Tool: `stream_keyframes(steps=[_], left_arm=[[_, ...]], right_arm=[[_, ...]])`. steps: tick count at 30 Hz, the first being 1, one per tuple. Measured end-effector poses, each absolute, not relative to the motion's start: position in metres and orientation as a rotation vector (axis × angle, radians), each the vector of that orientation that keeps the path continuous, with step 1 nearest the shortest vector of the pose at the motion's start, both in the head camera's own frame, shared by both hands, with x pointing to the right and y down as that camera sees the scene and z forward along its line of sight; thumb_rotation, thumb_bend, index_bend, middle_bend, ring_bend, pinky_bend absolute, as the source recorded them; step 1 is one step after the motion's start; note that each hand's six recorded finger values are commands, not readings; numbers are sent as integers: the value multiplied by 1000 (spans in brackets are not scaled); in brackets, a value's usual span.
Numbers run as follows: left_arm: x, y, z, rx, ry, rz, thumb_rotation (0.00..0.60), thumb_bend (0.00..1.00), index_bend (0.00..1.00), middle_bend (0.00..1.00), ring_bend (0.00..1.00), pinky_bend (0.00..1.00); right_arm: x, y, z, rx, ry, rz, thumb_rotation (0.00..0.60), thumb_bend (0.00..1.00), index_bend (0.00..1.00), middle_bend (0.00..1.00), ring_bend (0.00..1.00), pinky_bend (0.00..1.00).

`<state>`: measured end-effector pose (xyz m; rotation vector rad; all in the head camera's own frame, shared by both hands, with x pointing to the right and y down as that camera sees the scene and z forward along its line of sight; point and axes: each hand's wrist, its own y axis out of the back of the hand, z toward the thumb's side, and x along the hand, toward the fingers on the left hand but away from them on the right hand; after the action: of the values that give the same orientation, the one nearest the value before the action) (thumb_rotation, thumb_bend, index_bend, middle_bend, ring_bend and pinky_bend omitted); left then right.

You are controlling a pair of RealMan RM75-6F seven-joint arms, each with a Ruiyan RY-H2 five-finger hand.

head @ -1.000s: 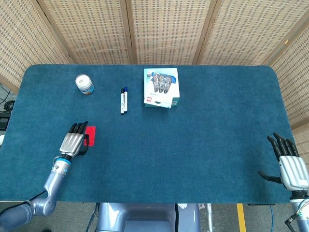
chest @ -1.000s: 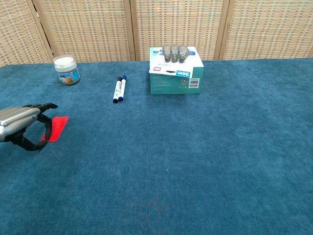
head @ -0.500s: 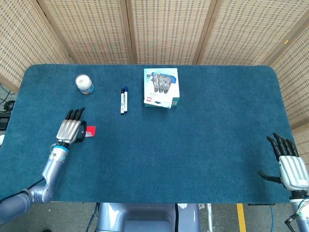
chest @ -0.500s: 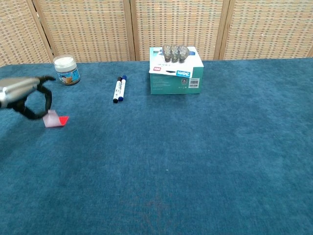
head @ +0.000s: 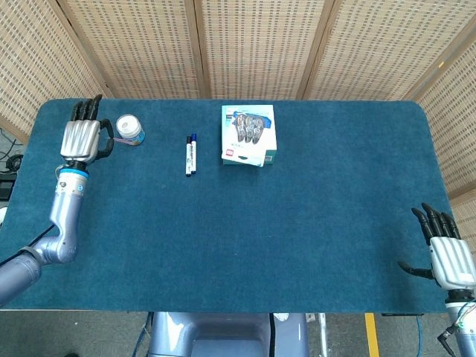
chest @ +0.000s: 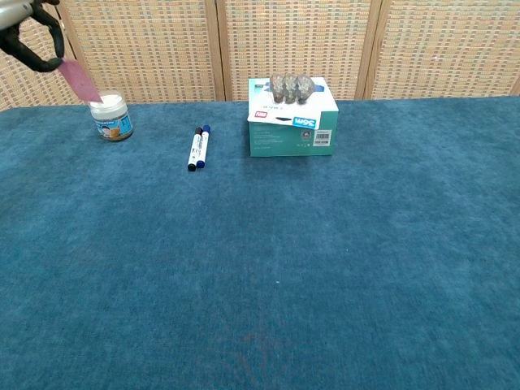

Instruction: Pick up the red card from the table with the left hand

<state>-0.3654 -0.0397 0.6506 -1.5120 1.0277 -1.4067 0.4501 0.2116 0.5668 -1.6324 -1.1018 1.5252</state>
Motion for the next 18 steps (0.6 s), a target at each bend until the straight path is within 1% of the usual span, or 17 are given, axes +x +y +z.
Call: stream_keyframes(steps=[1,3,4,5,8,10,13,15,18], left_arm=[[-369,-36,646,-1521,1039,-1395,600,271,232,0,0,0],[-374,-31,642,-1532,1056,-1386,600,167,84,0,0,0],[-380,-26,639,-1542,1068,-1380,600,113,36,0,0,0],[-385,-22,637,-1548,1074,-1376,600,70,12,0,0,0],[-416,1,626,-1542,1068,-1392,600,11,0,0,0,0],[-438,20,619,-1543,1059,-1406,600,2,0,0,0,0],[-456,51,614,-1580,1066,-1402,600,0,0,0,0,0],[-464,70,610,-1598,1073,-1395,600,0,0,0,0,0],[-473,107,605,-1612,1069,-1389,600,0,0,0,0,0]], right_arm=[[450,212,567,-1633,-1102,1523,600,0,0,0,0,0],[449,212,566,-1633,-1103,1518,600,0,0,0,0,0],[448,212,565,-1633,-1103,1515,600,0,0,0,0,0],[448,213,564,-1634,-1103,1512,600,0,0,0,0,0],[446,213,562,-1635,-1106,1500,600,0,0,0,0,0],[446,214,560,-1634,-1107,1494,600,0,0,0,0,0],[445,214,558,-1629,-1108,1486,600,0,0,0,0,0],[445,213,556,-1613,-1107,1479,600,0,0,0,0,0],[445,212,551,-1577,-1111,1464,600,0,0,0,0,0]])
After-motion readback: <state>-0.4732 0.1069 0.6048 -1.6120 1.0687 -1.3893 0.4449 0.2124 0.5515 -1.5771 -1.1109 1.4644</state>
